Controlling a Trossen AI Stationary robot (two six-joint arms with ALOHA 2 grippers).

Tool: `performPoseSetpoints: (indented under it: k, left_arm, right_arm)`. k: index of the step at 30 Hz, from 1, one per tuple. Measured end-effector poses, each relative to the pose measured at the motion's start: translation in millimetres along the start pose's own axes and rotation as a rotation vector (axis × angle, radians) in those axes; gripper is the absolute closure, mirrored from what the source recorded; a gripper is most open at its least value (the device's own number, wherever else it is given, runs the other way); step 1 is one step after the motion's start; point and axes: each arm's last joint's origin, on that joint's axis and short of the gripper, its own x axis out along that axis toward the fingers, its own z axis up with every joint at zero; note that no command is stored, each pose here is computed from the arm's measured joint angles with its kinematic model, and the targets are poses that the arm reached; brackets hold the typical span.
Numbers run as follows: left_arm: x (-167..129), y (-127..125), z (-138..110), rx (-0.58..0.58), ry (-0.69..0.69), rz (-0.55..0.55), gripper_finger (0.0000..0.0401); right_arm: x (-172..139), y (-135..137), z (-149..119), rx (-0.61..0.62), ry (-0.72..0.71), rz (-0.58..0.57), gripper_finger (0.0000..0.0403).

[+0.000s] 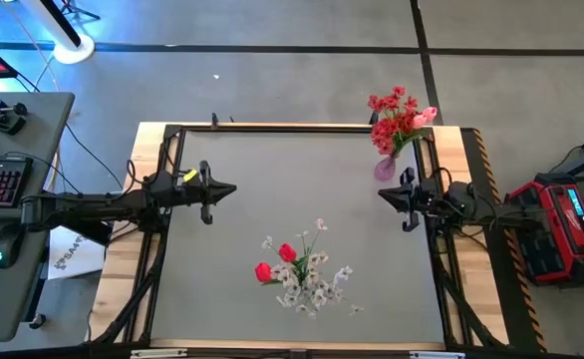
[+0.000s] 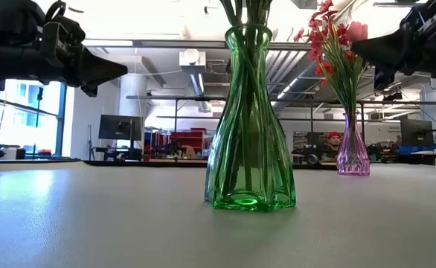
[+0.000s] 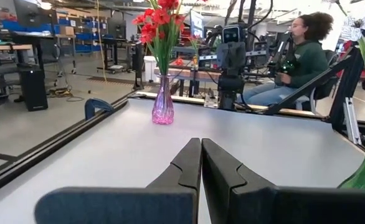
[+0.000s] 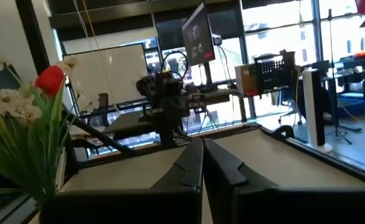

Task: Sort flowers into vase by color
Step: Return to Home Position

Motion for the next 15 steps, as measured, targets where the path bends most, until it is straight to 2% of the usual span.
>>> performPoseSetpoints:
  k: [3, 7, 12, 15]
  left_arm:
    - [0.1, -1.0, -0.2, 0.003, 0.004, 0.002, 0.0401]
    - [-0.1, 3.1, -0.6, 0.015, 0.006, 0.071, 0.0401]
    - [0.0, 1.4, 0.8, -0.050, -0.007, 0.017, 0.0401]
    - [0.1, -0.9, 1.1, -0.065, -0.013, 0.026, 0.0401]
  right_arm:
    - [-0.3, 0.6, 1.5, -0.026, -0.015, 0.013, 0.0403]
    - [-0.3, 0.4, -0.1, -0.035, 0.003, 0.016, 0.0403]
    - [-0.3, 1.1, -0.6, -0.025, 0.012, 0.041, 0.0403]
    - [-0.2, 0.8, -2.6, 0.034, 0.033, 0.038, 0.0403]
